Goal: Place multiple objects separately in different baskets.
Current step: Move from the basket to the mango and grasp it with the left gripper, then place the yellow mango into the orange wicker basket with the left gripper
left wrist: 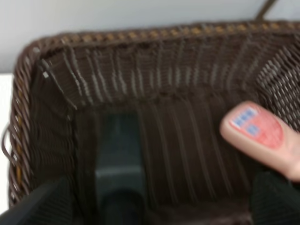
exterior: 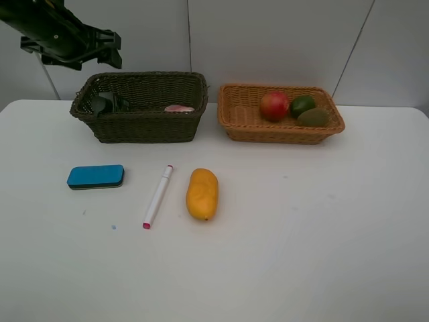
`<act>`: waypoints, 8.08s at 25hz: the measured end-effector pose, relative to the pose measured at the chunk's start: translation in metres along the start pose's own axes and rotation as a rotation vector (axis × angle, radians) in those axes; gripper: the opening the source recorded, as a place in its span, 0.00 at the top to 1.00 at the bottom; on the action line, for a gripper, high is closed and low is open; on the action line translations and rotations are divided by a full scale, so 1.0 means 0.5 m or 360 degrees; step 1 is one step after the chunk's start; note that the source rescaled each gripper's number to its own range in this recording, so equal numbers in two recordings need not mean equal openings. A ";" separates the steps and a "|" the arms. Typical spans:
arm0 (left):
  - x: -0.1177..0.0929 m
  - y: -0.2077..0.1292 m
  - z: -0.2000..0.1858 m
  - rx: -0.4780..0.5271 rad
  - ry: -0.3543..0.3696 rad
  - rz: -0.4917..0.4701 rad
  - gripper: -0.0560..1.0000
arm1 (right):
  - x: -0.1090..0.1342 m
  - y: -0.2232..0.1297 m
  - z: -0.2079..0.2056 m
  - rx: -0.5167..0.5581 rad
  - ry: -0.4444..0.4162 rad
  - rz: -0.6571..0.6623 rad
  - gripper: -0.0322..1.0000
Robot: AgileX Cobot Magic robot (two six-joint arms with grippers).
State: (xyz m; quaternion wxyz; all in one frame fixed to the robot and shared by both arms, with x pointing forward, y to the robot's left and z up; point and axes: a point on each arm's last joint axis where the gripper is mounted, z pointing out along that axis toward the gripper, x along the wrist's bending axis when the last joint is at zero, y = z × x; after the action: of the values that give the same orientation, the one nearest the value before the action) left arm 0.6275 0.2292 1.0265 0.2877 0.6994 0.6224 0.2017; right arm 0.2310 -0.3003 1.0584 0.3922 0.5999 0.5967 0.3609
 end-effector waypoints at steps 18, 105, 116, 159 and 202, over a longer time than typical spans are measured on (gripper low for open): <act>-0.201 -0.066 -0.073 0.0330 0.0006 -0.0064 0.00 | 0.000 0.000 0.000 0.0000 0.0000 0.0000 0.00; -0.444 -0.324 0.189 0.1001 0.0276 -0.0304 0.00 | 0.000 0.000 0.000 0.0000 0.0000 0.0000 0.00; -0.456 -0.297 0.181 0.0986 0.0269 -0.0312 0.25 | 0.000 0.000 0.000 0.0000 0.0000 0.0000 0.00; -0.453 -0.135 0.078 0.0594 0.0136 -0.0074 0.25 | 0.000 0.000 0.000 0.0000 0.0000 0.0000 0.00; -0.503 -0.003 0.329 -0.0496 -0.0444 0.0430 0.25 | 0.000 0.000 0.000 0.0000 0.0000 0.0000 0.00</act>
State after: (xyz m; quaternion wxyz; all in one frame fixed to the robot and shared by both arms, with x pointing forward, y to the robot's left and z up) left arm 0.6955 -0.0437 0.9208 0.4457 0.7446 0.4387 0.2333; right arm 0.2310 -0.3003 1.0584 0.3922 0.5999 0.5967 0.3609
